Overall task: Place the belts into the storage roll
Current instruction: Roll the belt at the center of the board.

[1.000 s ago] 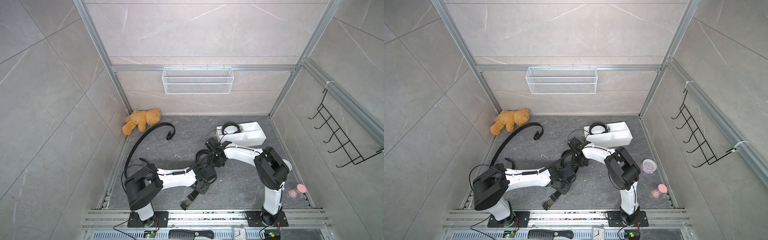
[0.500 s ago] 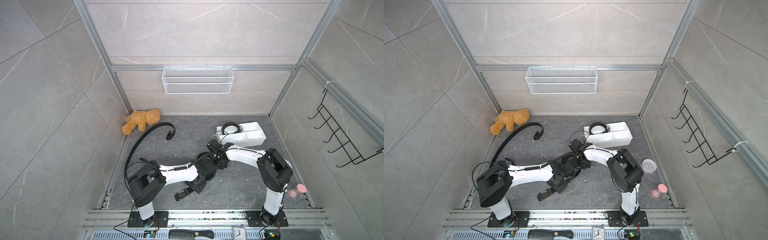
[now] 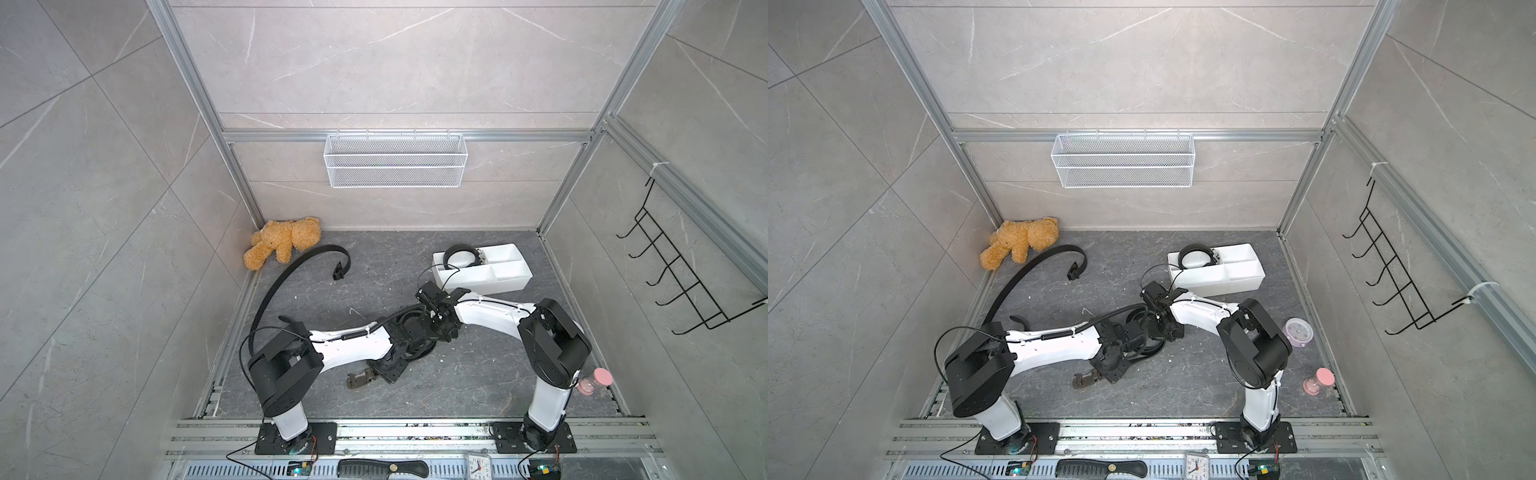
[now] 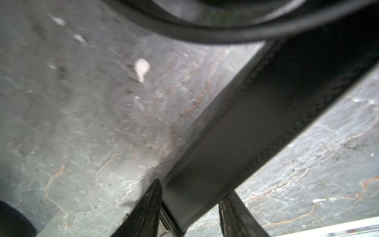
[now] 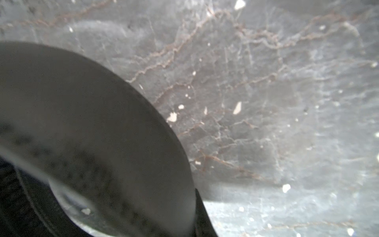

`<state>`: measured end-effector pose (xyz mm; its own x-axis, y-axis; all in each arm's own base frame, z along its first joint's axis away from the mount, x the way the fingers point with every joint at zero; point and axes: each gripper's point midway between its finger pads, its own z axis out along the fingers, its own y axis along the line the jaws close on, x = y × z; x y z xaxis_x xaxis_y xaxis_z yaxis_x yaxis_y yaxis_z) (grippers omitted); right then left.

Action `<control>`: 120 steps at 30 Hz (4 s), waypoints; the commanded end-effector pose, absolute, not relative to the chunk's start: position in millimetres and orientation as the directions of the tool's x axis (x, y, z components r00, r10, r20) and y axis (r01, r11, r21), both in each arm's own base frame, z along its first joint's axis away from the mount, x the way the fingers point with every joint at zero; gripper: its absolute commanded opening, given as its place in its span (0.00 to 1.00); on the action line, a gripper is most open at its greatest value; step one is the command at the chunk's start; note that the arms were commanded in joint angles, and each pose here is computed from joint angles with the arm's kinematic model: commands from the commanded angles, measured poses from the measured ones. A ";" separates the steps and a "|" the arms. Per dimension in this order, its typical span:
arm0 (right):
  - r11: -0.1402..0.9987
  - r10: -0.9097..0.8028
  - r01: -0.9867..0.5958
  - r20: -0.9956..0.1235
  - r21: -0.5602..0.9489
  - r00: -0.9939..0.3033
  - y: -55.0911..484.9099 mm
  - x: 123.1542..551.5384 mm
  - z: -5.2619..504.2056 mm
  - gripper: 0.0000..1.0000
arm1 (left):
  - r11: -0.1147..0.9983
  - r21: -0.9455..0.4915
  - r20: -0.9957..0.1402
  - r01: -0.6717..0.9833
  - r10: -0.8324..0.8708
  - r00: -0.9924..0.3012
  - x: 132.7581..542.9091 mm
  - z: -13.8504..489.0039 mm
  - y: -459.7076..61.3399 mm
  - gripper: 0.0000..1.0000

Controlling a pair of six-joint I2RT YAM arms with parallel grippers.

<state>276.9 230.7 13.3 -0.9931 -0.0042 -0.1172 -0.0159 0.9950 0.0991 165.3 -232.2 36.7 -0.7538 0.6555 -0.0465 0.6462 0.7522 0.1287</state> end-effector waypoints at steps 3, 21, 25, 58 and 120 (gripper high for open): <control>0.996 -0.034 -0.041 0.088 -0.077 -0.996 186.5 225.0 -21.1 0.05 | 0.748 0.140 -0.157 0.649 0.663 -0.732 180.3 60.2 -235.1 0.42; 0.998 -0.038 -0.042 0.097 -0.042 -0.995 195.1 226.3 -23.6 0.05 | 0.821 -0.016 -0.262 0.570 0.547 -0.795 164.5 46.6 -245.5 0.81; 0.999 -0.029 -0.032 0.104 -0.028 -0.994 197.4 224.7 -27.6 0.05 | 0.788 0.031 -0.315 0.615 0.591 -0.743 153.0 43.2 -260.1 0.77; 0.999 -0.034 -0.038 0.121 -0.032 -0.992 192.8 217.4 -31.2 0.05 | 0.765 0.139 -0.230 0.629 0.643 -0.730 149.6 16.5 -254.9 0.12; 0.940 -0.101 -0.171 0.236 -0.296 -0.967 129.1 184.9 -20.3 0.41 | 0.671 0.388 -0.054 0.632 0.701 -0.711 282.4 49.8 -155.2 0.00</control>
<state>258.7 209.6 10.0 -0.9911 -0.0975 -0.0902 -0.0977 0.9952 -0.0022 268.1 -192.6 43.2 -0.6923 0.7122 -0.1162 0.6679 0.6933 0.2706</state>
